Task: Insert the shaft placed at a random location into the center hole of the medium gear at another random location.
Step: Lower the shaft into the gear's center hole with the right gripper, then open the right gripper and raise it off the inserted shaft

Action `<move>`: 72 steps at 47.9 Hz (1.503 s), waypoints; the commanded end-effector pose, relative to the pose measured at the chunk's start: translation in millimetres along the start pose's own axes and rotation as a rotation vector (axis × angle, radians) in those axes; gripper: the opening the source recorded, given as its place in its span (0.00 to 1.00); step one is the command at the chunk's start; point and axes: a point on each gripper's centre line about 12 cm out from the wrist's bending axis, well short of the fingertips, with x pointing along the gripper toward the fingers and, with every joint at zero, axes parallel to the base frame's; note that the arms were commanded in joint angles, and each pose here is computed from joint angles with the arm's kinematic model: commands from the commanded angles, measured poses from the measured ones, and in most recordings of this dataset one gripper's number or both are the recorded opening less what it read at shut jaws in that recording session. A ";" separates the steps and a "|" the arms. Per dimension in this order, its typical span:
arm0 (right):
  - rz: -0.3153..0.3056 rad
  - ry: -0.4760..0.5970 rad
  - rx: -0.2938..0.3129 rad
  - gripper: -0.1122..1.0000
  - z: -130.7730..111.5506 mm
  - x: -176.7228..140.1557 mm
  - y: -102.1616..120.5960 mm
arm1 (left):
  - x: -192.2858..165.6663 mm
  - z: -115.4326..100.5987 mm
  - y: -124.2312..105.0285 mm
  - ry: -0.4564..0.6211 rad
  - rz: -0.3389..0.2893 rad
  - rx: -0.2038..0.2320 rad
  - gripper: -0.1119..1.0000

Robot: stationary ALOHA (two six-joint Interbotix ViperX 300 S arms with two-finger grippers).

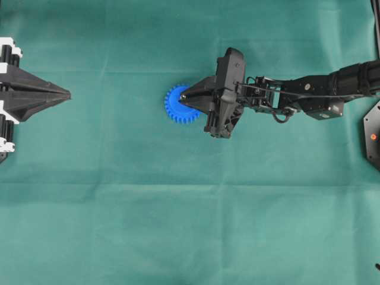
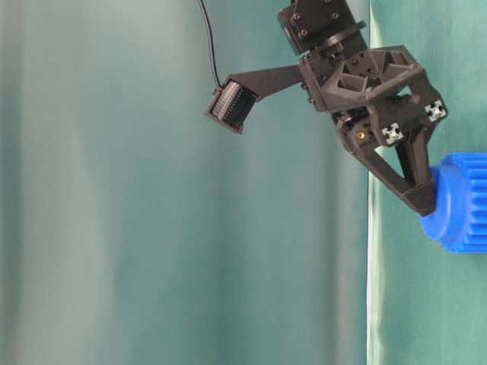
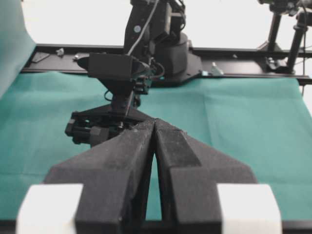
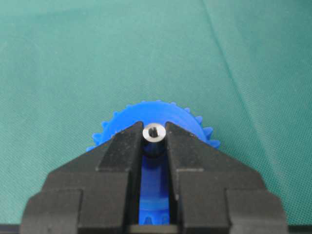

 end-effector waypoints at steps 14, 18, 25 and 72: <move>0.001 -0.023 0.003 0.23 8.2 1.0 0.8 | 2.1 4.7 0.2 -0.011 0.001 0.003 0.10; 0.002 -0.011 0.007 0.23 7.1 0.7 1.4 | 2.1 4.7 0.2 -0.011 0.001 0.003 0.10; -0.001 -0.011 0.021 0.23 10.3 -1.1 0.6 | 2.1 4.7 0.3 -0.011 0.001 0.002 0.10; 0.019 -0.093 0.019 0.82 68.2 -43.5 4.9 | 2.2 5.1 0.3 -0.011 0.001 0.002 0.10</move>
